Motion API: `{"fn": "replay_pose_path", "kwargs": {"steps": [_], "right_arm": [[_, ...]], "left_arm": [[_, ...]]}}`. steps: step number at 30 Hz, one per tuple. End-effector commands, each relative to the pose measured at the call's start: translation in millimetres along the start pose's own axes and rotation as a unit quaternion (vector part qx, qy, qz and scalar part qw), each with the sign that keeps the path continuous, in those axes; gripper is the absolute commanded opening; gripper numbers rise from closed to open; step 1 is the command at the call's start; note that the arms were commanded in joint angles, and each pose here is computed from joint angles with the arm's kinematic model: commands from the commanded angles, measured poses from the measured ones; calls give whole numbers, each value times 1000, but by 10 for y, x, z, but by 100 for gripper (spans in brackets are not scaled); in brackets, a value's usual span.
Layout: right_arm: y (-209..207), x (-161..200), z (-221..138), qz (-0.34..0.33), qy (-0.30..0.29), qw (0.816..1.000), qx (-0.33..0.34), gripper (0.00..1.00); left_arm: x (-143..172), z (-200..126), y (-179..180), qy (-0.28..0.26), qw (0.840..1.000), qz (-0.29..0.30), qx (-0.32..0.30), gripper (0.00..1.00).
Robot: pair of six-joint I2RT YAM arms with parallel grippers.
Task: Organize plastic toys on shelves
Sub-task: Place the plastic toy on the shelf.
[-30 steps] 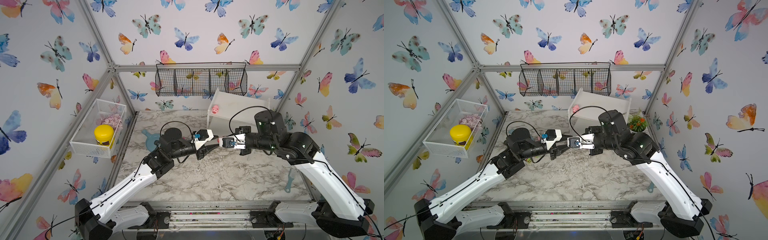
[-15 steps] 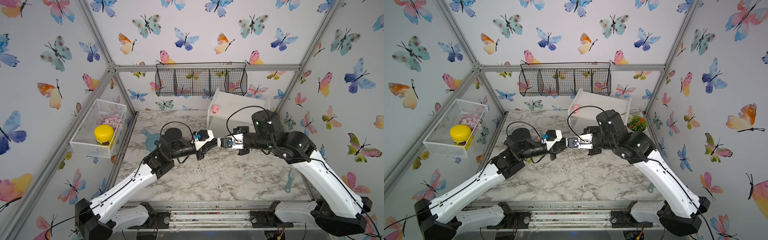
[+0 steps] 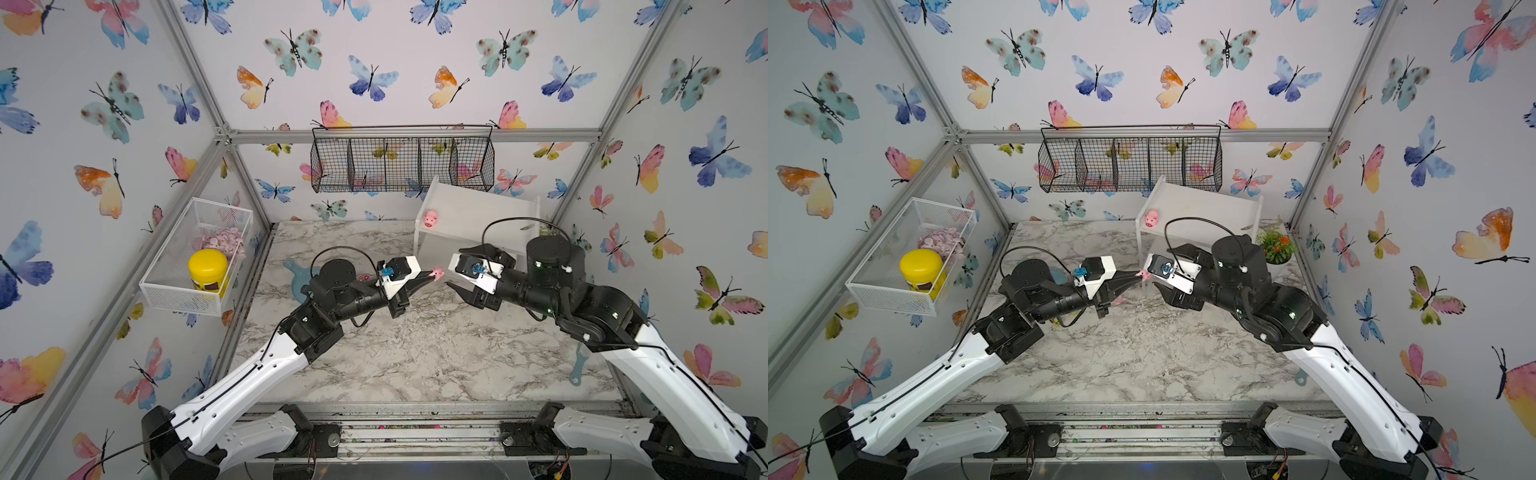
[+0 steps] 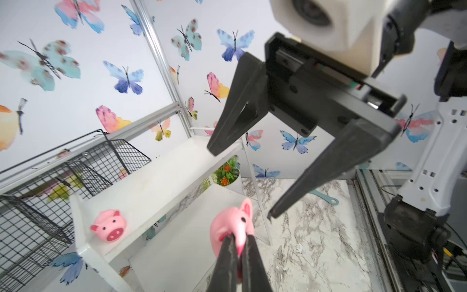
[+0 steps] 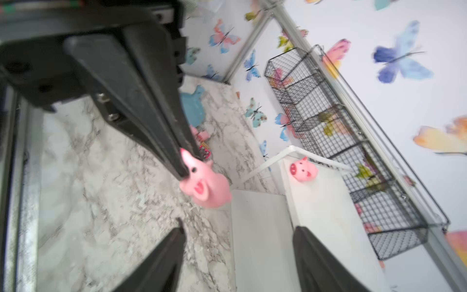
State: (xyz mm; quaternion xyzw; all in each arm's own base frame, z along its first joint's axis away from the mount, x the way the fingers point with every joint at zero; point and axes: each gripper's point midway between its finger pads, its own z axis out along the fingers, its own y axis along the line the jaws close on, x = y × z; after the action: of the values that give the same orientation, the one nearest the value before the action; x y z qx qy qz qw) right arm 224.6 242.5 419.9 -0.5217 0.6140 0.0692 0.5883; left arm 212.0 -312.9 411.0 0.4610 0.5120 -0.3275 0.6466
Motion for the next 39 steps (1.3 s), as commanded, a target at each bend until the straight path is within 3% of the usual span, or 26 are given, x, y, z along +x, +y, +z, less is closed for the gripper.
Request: {"fn": "replay_pose_path", "kwargs": {"steps": [1,5,10,15,19,30,39], "right_arm": [[-570,-287,-276,231,-100,958,136,83],[-654,-252,-223,374,-117,910,133,84],[-691,-382,-179,440,-141,884,72,83],[-849,-319,-139,518,-150,842,2,81],[-1031,-83,-31,594,-155,783,-99,59],[-1165,118,19,595,-149,785,-84,59],[-1180,135,-36,595,-153,785,-82,60]], "left_arm": [[-250,-27,170,-56,997,-8,-49,0],[-362,101,265,-95,993,-32,-56,0],[-377,284,447,-123,988,-38,-86,0],[-319,529,573,-145,984,-16,-103,0],[-172,694,688,-130,984,3,-125,0],[188,1164,929,-82,983,50,-157,1],[564,1297,1006,-26,982,66,-173,3]]}}
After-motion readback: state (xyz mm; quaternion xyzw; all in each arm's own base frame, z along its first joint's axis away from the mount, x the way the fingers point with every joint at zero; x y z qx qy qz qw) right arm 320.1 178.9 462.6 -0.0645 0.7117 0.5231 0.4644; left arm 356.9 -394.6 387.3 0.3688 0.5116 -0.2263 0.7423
